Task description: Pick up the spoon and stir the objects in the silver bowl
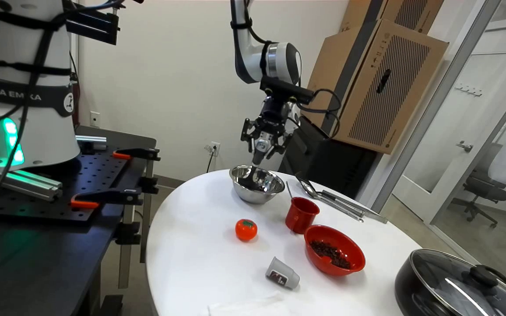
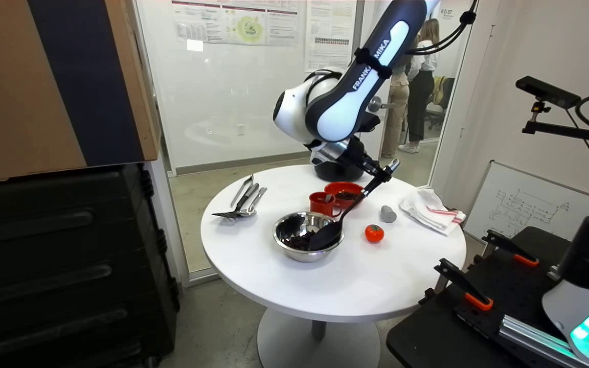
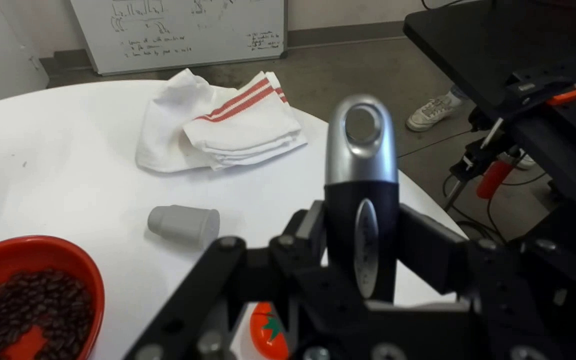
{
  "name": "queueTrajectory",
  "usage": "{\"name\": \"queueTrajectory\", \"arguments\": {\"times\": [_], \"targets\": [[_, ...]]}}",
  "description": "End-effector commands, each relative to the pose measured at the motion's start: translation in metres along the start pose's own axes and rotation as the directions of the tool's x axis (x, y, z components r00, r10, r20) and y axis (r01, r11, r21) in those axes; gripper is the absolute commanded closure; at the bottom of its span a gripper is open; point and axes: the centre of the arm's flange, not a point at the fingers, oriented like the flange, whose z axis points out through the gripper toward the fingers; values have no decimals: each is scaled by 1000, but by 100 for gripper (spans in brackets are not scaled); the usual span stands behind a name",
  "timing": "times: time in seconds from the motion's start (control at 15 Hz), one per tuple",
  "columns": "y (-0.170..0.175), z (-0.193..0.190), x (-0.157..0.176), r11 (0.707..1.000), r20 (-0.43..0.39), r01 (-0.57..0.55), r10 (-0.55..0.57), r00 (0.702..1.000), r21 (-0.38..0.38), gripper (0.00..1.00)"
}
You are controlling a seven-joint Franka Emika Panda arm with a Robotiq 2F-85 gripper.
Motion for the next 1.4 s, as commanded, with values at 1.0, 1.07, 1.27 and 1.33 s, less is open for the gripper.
{"name": "queueTrajectory", "arguments": {"times": [1.0, 1.07, 1.27, 1.33], "targets": [[-7, -23, 30, 971, 140, -94, 127, 982, -219, 90], [-12, -26, 33, 968, 133, -99, 132, 982, -231, 90], [-22, -33, 41, 950, 116, -135, 174, 978, -281, 90], [-23, -35, 43, 943, 113, -149, 190, 975, -298, 90]]}}
